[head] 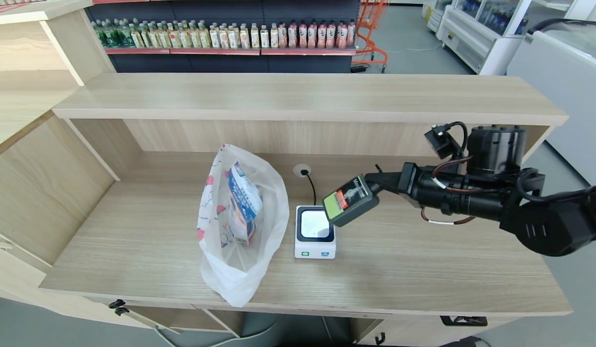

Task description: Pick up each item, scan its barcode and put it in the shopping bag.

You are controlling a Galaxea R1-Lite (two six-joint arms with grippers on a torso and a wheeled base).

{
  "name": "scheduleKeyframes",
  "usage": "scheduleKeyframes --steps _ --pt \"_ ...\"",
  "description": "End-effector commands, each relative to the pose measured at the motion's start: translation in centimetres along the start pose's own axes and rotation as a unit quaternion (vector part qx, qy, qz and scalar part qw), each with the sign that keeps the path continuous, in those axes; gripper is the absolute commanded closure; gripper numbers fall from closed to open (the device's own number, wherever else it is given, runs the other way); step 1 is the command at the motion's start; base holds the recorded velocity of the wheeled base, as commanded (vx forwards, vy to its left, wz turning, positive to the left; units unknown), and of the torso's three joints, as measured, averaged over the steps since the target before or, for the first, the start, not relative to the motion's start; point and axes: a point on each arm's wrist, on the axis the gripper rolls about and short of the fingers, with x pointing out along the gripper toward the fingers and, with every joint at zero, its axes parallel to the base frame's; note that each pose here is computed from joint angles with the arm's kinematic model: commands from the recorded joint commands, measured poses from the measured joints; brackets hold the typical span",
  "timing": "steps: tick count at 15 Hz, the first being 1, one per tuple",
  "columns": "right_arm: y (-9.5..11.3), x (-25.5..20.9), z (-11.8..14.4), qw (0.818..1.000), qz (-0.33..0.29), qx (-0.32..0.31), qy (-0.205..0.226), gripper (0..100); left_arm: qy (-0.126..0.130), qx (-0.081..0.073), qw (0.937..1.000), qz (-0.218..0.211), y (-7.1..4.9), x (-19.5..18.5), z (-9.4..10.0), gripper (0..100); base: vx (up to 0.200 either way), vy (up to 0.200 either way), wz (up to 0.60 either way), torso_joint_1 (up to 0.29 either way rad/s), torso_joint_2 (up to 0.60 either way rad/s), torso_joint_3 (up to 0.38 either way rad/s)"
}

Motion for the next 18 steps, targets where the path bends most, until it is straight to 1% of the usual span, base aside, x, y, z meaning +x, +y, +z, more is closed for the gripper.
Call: scheduleKeyframes --steps 1,3,7,10,18 --pt "-1.4 1.9 -1.4 1.0 -0.006 0.001 0.021 100 0.0 0.0 1.0 0.0 0.0 0.0 0.0 0 0.0 0.0 0.0 0.0 0.0 0.0" --pt "-2.0 2.6 -1.8 1.0 -0.006 -0.003 0.017 100 0.0 0.0 1.0 0.0 0.0 0.0 0.0 0 0.0 0.0 0.0 0.0 0.0 0.0" --pt "-2.1 4.7 -2.8 1.0 0.0 -0.011 0.027 100 0.0 0.0 1.0 0.0 0.0 0.0 0.0 0 0.0 0.0 0.0 0.0 0.0 0.0" --pt "-2.2 6.3 -2.5 1.0 0.009 -0.019 0.019 100 0.0 0.0 1.0 0.0 0.0 0.0 0.0 0 0.0 0.0 0.0 0.0 0.0 0.0" --pt "-1.9 8.6 -3.2 0.999 0.016 -0.025 0.022 100 0.0 0.0 1.0 0.0 0.0 0.0 0.0 0 0.0 0.0 0.0 0.0 0.0 0.0"
